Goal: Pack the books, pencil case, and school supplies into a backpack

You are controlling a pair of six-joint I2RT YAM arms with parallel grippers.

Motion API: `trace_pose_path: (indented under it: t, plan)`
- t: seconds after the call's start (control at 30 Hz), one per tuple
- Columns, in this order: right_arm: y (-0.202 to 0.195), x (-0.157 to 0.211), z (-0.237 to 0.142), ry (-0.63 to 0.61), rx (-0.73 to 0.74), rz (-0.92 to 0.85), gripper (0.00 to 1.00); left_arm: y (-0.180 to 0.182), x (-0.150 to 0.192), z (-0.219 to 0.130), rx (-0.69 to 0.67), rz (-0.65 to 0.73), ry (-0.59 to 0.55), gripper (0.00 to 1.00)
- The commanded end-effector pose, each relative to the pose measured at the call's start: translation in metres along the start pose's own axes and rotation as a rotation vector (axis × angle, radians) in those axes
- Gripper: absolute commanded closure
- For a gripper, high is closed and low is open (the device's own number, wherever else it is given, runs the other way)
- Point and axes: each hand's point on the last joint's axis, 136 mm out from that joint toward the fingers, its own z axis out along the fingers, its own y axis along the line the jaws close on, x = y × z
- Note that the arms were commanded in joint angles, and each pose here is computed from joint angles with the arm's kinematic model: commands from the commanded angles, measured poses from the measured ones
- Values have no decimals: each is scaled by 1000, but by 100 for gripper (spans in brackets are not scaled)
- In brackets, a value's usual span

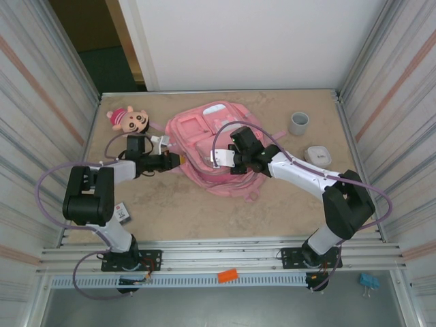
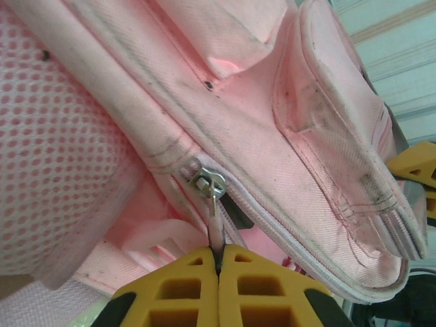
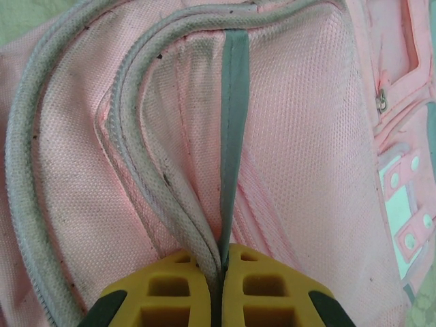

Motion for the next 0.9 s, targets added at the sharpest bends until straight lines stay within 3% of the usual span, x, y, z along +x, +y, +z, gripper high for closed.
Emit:
trace_pose_path:
  t: [0.0, 0.17, 0.37, 0.6, 0.87]
  plan:
    - [-33, -14, -23, -46, 116, 74, 100, -19, 2, -2, 0, 104, 38, 100]
    - [-37, -17, -26, -61, 132, 98, 100, -27, 6, -1, -7, 135, 53, 100]
    - [-50, -20, -27, -77, 175, 175, 100, -58, 37, 10, 22, 252, 158, 100]
    - [-61, -14, -19, -48, 197, 234, 100, -114, 75, 20, 163, 378, 245, 100]
    - [-46, -29, -34, -177, 86, 237, 100, -177, 122, 15, 377, 664, 343, 100]
